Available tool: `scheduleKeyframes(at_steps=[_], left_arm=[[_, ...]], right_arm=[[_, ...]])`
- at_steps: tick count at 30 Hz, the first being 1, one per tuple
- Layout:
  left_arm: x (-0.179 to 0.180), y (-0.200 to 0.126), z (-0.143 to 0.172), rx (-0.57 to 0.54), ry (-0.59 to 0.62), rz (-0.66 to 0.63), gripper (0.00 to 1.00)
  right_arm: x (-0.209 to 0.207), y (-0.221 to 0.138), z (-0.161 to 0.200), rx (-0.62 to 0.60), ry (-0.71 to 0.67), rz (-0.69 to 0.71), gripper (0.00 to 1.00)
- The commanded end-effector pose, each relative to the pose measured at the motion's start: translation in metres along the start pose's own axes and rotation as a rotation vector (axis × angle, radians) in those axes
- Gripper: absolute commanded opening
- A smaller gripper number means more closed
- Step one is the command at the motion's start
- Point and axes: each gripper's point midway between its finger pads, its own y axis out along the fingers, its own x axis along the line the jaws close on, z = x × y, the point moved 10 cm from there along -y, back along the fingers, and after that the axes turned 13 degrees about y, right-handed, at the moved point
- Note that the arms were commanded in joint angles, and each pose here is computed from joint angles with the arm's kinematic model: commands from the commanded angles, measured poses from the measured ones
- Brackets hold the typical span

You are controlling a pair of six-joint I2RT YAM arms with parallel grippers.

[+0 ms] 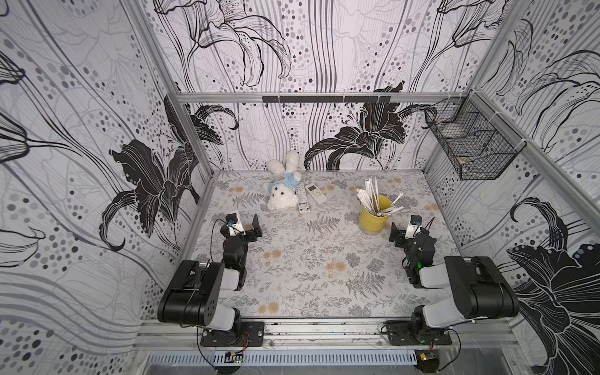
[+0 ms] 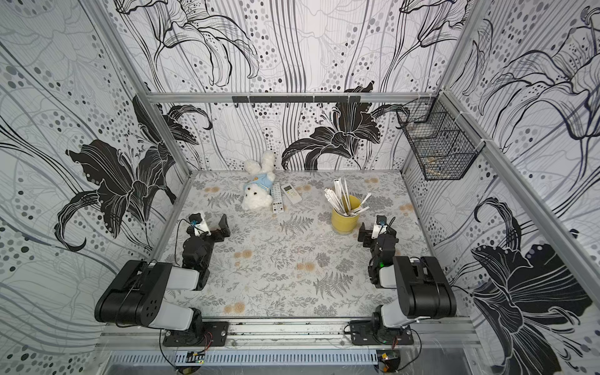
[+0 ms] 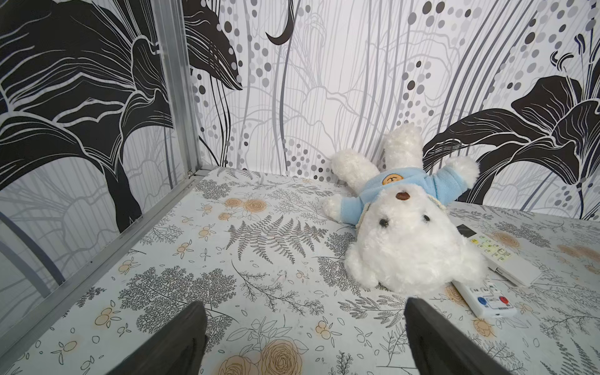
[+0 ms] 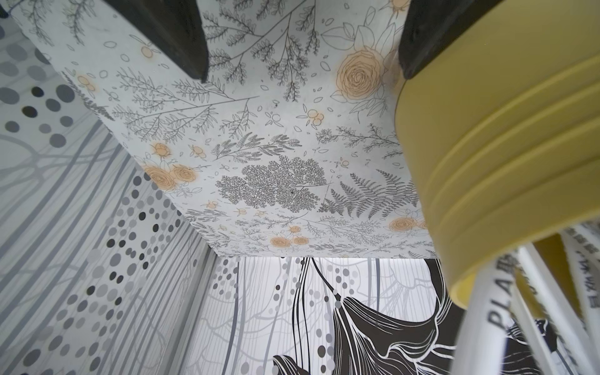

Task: Take the straws out of the storage container
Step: Pick up the straw from the container.

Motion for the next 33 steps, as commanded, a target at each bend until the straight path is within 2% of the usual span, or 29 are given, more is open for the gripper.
scheduleKeyframes(at_steps=[1, 30, 31, 33], left_arm=[[-0.0005, 0.0024, -0.0047, -0.025, 0.007, -0.002, 0.98], [-0.0004, 0.0027, -0.0042, -0.022, -0.002, 0.013, 0.98], [-0.0001, 0.0021, -0.0047, -0.027, -0.003, 0.014, 0.97], [0.0001, -0.0021, -0.0068, -0.051, 0.004, 0.029, 0.84]], right_arm=[[0.002, 0.0027, -0.0097, -0.045, 0.018, -0.012, 0.96], [0.0019, 0.0032, -0.0096, -0.043, 0.017, -0.01, 0.96], [0.0021, 0.0029, -0.0101, -0.046, 0.018, -0.012, 0.96], [0.0007, 0.0013, -0.013, -0.053, 0.029, 0.011, 0.99]])
